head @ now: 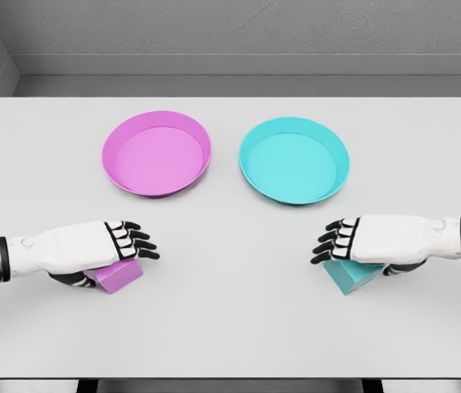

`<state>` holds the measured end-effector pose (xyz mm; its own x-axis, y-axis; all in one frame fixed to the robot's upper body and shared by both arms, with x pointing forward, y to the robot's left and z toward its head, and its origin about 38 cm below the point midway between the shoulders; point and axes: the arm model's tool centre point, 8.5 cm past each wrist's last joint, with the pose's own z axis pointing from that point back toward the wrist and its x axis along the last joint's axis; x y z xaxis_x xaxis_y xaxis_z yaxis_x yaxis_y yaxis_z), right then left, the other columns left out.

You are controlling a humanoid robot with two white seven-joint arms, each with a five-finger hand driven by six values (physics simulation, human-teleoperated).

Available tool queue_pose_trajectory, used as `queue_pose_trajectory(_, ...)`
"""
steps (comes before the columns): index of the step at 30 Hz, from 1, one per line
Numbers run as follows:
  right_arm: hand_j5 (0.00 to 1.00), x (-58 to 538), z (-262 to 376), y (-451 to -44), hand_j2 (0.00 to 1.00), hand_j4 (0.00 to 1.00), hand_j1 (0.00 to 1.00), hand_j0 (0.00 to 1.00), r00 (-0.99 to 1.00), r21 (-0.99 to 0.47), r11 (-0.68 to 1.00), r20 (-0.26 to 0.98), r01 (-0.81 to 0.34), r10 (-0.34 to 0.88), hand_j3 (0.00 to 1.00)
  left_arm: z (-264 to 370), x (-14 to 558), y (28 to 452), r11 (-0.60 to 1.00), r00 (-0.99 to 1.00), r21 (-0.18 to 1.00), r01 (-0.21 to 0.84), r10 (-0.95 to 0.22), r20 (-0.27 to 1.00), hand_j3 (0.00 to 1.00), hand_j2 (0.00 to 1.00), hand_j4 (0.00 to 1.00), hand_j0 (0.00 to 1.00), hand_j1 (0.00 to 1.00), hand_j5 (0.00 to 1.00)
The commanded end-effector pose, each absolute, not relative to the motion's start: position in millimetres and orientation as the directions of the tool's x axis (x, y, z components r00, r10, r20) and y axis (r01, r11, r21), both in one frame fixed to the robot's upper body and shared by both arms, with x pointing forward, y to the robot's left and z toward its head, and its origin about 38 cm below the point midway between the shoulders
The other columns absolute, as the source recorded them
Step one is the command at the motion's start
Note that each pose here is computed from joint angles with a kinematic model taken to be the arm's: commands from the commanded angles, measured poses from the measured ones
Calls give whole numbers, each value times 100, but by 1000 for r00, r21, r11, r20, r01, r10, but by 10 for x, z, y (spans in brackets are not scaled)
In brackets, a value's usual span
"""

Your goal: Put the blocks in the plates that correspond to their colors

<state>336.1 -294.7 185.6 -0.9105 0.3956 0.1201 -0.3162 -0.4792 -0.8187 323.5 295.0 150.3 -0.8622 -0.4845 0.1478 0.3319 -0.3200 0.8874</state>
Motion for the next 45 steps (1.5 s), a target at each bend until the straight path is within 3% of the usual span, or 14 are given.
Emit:
queue_pose_trajectory(1, 100, 3362, 1846, -2912, 100, 100, 100, 100, -911, -822, -472, 128, -318, 391, 100, 1494, 3232, 2955, -335, -862, 880, 336, -486, 145, 89, 89, 89, 89, 89, 89)
queue_pose_trajectory(3, 100, 3349, 1822, -2911, 100, 100, 100, 100, -911, -818, -476, 133, -323, 390, 100, 1469, 3217, 2957, -355, -863, 868, 347, -484, 147, 76, 76, 76, 76, 76, 76)
queue_pose_trajectory(8, 100, 3322, 1775, -2907, 100, 100, 100, 100, -911, -812, -481, 143, -332, 388, 100, 1467, 3208, 2952, -368, -864, 860, 353, -481, 149, 61, 61, 61, 61, 61, 61)
queue_pose_trajectory(17, 100, 3316, 1739, -2888, 100, 100, 100, 100, -915, -797, -505, 139, -331, 380, 100, 1522, 3249, 2961, -360, -863, 867, 346, -484, 143, 63, 63, 63, 63, 63, 63)
queue_pose_trajectory(20, 80, 3308, 1720, -2894, 80, 80, 80, 80, -915, -781, -526, 139, -336, 379, 80, 1560, 3274, 2959, -354, -864, 872, 338, -484, 138, 65, 65, 65, 65, 65, 65)
queue_pose_trajectory(25, 68, 3312, 1729, -2908, 68, 68, 68, 68, -915, -780, -528, 135, -335, 381, 68, 1636, 3333, 2966, -349, -864, 880, 322, -487, 123, 65, 65, 65, 65, 65, 65)
queue_pose_trajectory(45, 60, 3416, 1902, -2889, 60, 60, 60, 60, -918, -807, -510, 99, -300, 384, 60, 1947, 3642, 2888, -315, -869, 920, 235, -492, 53, 65, 65, 65, 65, 65, 65)
